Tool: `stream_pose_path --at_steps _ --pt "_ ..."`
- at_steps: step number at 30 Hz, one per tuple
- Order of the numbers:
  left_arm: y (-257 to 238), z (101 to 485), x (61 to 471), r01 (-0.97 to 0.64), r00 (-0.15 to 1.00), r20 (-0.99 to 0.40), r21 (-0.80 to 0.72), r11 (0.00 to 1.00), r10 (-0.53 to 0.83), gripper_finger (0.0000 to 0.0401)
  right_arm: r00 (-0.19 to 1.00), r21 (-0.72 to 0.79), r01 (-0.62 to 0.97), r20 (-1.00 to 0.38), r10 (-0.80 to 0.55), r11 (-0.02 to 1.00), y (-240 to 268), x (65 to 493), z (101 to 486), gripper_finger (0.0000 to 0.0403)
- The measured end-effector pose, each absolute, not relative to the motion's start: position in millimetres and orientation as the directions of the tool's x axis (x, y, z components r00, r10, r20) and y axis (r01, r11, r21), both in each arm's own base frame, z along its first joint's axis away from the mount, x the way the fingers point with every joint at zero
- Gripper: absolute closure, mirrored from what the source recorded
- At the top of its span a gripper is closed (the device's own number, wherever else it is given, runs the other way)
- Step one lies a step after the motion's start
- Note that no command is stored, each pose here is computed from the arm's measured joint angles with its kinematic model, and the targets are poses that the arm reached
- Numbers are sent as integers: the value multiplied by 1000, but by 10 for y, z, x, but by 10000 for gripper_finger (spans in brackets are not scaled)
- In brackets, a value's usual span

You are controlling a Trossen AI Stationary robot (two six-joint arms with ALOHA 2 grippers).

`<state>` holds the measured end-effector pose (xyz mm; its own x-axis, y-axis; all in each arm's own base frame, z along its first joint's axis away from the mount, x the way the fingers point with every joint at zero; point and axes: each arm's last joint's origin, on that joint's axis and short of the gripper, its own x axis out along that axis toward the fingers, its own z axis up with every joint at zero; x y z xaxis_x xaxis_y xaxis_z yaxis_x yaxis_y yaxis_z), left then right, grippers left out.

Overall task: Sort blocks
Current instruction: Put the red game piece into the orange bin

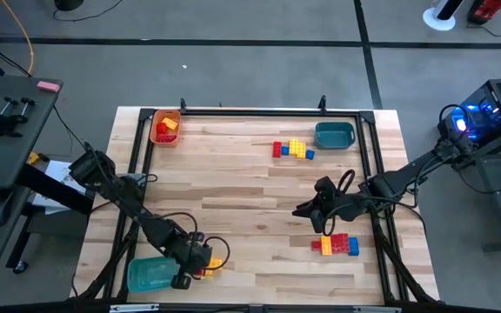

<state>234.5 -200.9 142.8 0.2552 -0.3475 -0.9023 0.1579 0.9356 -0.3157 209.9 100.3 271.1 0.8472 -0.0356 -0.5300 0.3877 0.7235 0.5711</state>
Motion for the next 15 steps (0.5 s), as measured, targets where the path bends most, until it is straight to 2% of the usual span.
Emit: stream_pose_path --at_steps 3,9,15 --pt "-1977 1424 2351 160 251 -910 -296 942 -329 401 847 572 388 -530 -36 723 1003 2099 2711 403" --pt "-1726 1504 2330 135 230 -954 -164 977 -192 401 848 572 389 -529 -38 722 1003 2100 2712 403" --pt "-1433 1598 2264 204 136 -987 -61 977 -90 401 849 574 388 -526 -38 721 1003 2101 2714 403"
